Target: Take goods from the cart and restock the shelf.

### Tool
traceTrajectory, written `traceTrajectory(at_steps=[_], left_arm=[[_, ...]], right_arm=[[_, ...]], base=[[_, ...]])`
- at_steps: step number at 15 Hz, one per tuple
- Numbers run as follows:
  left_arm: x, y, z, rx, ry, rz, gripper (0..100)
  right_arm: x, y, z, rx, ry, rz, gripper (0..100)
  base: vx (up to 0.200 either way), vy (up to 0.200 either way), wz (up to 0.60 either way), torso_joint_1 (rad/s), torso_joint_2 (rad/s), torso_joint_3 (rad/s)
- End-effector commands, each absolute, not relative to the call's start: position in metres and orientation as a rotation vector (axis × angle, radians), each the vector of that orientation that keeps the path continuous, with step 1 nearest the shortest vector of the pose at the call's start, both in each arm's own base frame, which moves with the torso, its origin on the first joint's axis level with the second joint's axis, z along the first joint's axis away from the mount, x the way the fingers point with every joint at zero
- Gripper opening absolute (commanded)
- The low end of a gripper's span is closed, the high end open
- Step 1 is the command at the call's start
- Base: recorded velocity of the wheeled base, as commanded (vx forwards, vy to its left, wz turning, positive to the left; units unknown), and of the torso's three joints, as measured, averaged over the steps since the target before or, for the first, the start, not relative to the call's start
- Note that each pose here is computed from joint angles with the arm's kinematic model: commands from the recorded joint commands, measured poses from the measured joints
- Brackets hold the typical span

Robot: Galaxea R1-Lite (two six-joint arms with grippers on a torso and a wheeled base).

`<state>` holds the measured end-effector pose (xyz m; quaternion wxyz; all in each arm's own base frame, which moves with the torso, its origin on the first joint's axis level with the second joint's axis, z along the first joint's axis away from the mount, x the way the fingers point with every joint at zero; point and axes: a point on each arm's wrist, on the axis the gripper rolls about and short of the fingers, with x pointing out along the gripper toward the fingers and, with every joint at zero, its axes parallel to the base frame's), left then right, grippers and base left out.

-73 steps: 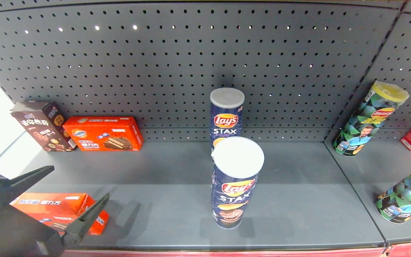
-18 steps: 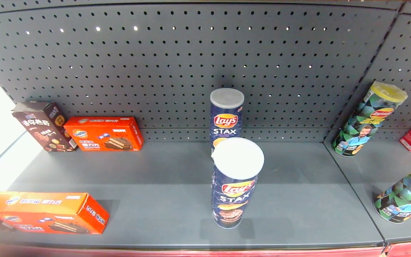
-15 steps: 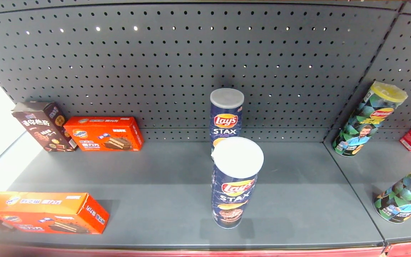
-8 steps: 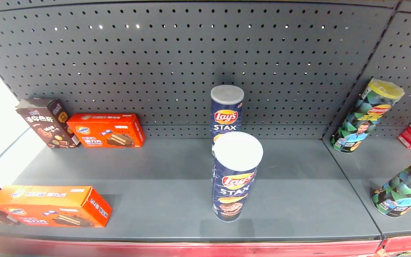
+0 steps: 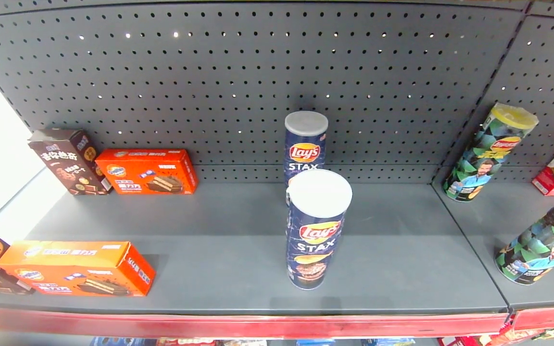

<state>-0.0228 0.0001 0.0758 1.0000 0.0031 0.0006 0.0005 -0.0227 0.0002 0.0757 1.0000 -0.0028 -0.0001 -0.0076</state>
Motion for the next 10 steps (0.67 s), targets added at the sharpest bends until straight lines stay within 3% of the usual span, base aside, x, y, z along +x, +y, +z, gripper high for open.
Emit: traceTrajectory(at_steps=[1, 10], left_arm=[[-0.0227, 0.0001, 0.0758, 0.006, 0.003, 0.002, 100], [-0.0226, 0.0001, 0.0754, 0.006, 0.005, 0.003, 100]], right_arm=[[-0.0226, 0.0002, 0.0759, -0.008, 0.000, -0.014, 100], [-0.0226, 0.0003, 0.0757, -0.005, 0.002, -0.015, 100]], base=[[0.000, 0.000, 0.00, 0.000, 0.00, 0.000], [0.000, 0.000, 0.00, 0.000, 0.00, 0.000]])
